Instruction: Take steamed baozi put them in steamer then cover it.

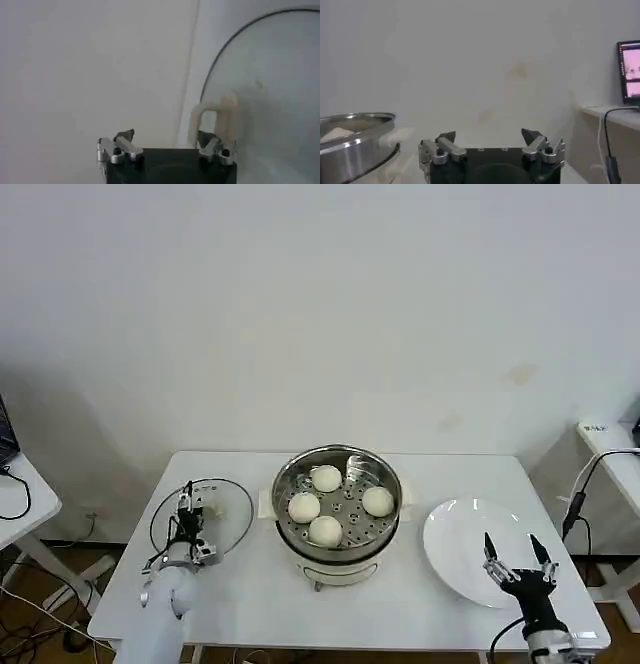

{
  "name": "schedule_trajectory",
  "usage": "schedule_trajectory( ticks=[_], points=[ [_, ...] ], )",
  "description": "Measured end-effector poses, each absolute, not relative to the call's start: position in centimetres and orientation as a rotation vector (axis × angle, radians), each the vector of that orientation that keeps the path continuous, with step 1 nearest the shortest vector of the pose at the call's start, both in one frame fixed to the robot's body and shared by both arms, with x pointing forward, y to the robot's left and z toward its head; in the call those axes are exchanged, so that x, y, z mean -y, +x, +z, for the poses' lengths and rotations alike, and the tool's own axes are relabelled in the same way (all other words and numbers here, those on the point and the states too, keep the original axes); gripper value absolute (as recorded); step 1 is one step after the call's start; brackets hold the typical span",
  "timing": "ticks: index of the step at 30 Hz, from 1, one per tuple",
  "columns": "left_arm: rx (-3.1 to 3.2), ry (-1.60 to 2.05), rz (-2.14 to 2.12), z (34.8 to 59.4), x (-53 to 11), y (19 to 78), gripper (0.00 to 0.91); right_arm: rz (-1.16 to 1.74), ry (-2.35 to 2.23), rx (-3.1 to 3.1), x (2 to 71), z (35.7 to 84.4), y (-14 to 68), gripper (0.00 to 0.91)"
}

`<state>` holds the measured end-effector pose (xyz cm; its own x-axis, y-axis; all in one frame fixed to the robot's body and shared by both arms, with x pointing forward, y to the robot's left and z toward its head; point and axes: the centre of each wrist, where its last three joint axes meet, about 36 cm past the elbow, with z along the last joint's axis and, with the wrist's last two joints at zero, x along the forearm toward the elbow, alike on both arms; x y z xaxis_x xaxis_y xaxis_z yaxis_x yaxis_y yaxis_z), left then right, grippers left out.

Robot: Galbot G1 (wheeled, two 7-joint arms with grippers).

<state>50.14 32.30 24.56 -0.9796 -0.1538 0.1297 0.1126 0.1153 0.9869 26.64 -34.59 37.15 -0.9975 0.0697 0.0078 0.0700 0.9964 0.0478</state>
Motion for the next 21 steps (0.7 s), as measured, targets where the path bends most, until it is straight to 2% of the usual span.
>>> schedule_trajectory(
  ticks=[12, 21],
  points=[
    [2.212, 0.031, -1.946, 23.46, -31.52, 50.33, 0.0, -0.073, -0.127, 3.142, 34.85, 37.28, 26.51, 0.907],
    [2.212, 0.048, -1.953, 23.75, -31.95, 50.13, 0.0, -0.08, -0.128, 3.148, 34.85, 37.38, 26.67, 0.907]
  ],
)
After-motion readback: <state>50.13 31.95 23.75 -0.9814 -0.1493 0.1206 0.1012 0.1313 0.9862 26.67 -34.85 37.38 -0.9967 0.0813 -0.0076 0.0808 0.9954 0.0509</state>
